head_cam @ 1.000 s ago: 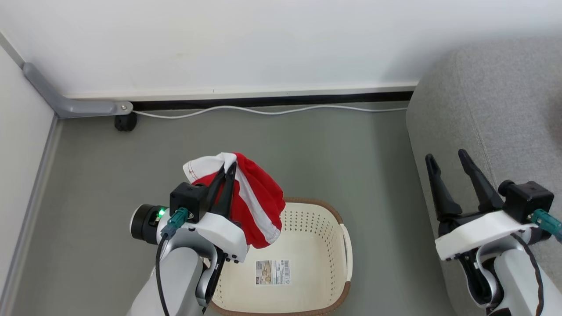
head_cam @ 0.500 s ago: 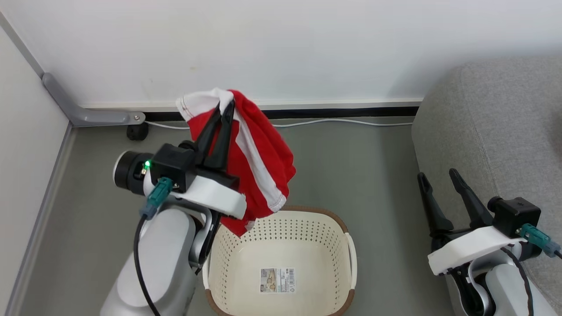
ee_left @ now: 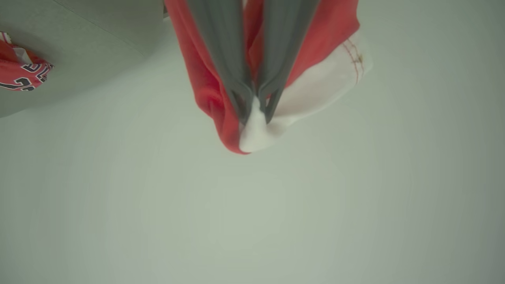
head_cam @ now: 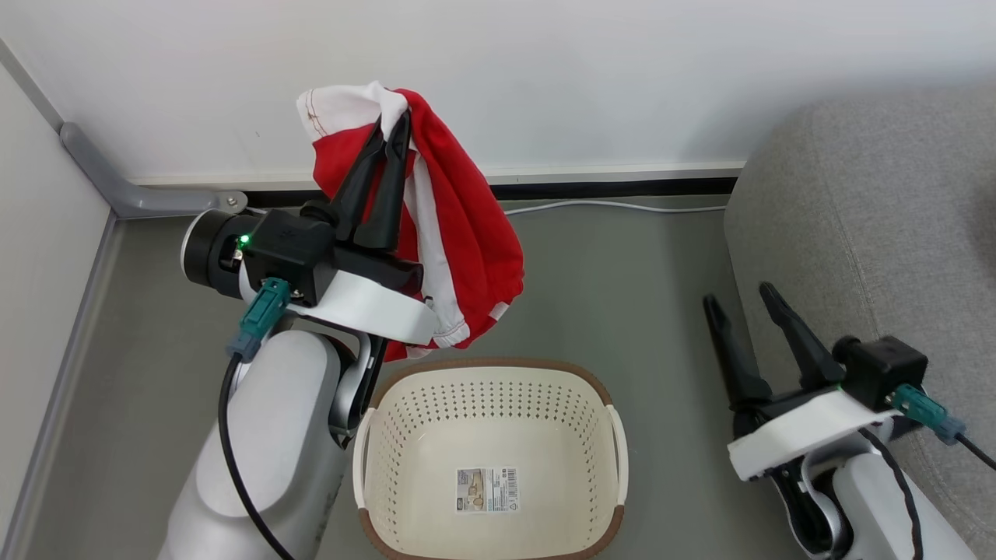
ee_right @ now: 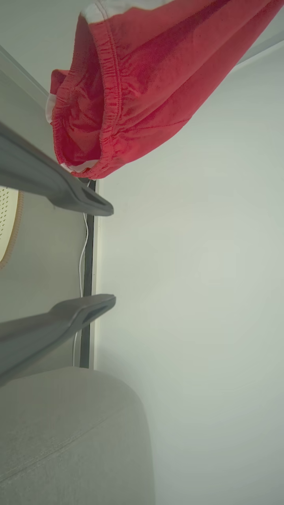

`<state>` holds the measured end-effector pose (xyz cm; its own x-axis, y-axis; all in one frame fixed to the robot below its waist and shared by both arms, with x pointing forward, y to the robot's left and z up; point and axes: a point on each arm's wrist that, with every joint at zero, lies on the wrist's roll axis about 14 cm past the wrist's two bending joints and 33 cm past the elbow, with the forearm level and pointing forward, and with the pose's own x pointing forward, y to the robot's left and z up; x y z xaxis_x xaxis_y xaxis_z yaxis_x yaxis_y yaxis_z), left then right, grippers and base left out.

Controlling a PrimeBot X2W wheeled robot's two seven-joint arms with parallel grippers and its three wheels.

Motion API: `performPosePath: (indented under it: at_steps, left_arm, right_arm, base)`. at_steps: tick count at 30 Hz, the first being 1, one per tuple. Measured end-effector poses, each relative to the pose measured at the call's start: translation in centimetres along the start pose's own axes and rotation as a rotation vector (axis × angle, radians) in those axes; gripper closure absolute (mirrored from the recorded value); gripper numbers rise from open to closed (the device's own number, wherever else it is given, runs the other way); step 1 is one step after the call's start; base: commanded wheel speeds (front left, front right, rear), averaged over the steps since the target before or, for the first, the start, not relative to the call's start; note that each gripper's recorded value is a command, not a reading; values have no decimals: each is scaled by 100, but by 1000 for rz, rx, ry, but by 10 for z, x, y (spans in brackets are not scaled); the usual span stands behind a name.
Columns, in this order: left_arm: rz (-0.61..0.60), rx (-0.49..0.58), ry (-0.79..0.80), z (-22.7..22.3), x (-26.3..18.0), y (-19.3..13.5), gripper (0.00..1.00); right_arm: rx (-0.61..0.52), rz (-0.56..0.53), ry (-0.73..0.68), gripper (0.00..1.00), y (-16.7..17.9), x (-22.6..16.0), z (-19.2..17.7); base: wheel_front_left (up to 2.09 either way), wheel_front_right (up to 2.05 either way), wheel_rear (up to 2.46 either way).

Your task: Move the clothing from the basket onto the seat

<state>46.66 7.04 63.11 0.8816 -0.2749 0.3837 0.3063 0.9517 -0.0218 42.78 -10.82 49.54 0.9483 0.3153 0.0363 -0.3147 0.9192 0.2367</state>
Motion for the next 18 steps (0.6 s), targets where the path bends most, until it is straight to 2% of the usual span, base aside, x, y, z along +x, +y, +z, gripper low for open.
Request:
performPosePath:
  at_steps: [9, 18]
  left_arm:
    - [-27, -6, 13, -6, 0, -10, 100]
    - [-61, -18, 32, -9, -5, -21, 100]
  right_arm:
    - [-38, 322, -146, 0, 94, 27, 54]
    - [-87, 543, -122, 0, 158, 31, 52]
  base:
    - [0, 0, 0]
    - [0, 0, 0]
